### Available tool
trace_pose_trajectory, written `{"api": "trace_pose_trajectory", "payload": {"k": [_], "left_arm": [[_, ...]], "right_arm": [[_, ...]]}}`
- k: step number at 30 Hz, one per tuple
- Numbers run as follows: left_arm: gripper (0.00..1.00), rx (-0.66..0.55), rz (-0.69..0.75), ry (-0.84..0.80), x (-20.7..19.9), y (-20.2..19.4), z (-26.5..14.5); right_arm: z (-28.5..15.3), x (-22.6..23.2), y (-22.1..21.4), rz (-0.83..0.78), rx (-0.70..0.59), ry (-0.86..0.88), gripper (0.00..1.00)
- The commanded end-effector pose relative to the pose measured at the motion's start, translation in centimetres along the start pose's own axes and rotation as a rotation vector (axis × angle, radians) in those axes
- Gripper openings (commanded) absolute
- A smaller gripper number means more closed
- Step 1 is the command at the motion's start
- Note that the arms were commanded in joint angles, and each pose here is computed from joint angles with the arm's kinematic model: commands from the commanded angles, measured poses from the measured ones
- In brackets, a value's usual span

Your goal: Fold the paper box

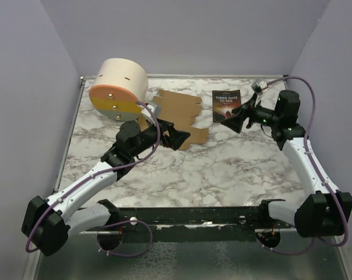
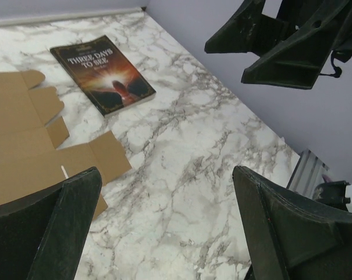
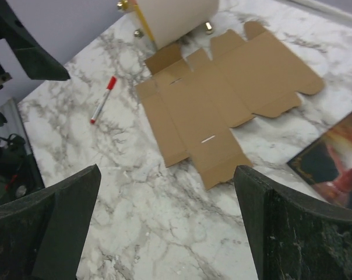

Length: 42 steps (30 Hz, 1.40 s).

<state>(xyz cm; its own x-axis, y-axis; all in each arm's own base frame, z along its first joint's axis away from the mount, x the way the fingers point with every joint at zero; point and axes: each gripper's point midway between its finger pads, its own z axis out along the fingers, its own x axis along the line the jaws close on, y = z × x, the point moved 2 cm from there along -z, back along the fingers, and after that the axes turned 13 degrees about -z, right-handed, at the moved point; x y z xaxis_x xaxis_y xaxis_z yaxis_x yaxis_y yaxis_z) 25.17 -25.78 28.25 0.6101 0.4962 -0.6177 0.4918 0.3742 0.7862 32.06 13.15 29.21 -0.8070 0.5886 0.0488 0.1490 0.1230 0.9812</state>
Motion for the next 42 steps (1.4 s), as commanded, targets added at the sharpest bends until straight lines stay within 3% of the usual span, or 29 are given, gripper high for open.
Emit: {"api": "trace_pose_trajectory", "payload": {"k": [1, 7, 18, 24, 31, 37, 42], "left_arm": [[0.99, 0.063, -0.034, 0.047, 1.0, -2.9, 0.1], [0.99, 0.093, -0.05, 0.104, 2.4, -4.8, 0.2], [0.99, 0.172, -0.116, 0.192, 5.4, -8.2, 1.5], [0.92, 0.255, -0.143, 0.312, 7.7, -10.1, 2.2], [0.85, 0.39, -0.066, 0.491, 10.8, -13.0, 2.8], [0.69, 0.458, -0.001, 0.557, 11.4, -14.4, 5.1], [0.66, 0.503, 0.142, 0.785, 12.7, -15.7, 6.4]], "right_arm": [[0.5, 3.3, -2.9, 0.05, -0.072, 0.206, 0.99], [1.1, 3.4, -7.0, 0.098, -0.059, 0.214, 0.99], [1.4, 2.4, -8.8, 0.084, -0.016, 0.164, 0.99], [2.1, 2.3, -10.3, 0.142, 0.014, 0.205, 0.99], [2.7, 2.0, -11.7, 0.185, 0.046, 0.243, 0.99], [3.0, 1.6, -12.8, 0.212, 0.071, 0.226, 0.99], [3.3, 1.1, -13.3, 0.235, 0.092, 0.215, 0.99]]}}
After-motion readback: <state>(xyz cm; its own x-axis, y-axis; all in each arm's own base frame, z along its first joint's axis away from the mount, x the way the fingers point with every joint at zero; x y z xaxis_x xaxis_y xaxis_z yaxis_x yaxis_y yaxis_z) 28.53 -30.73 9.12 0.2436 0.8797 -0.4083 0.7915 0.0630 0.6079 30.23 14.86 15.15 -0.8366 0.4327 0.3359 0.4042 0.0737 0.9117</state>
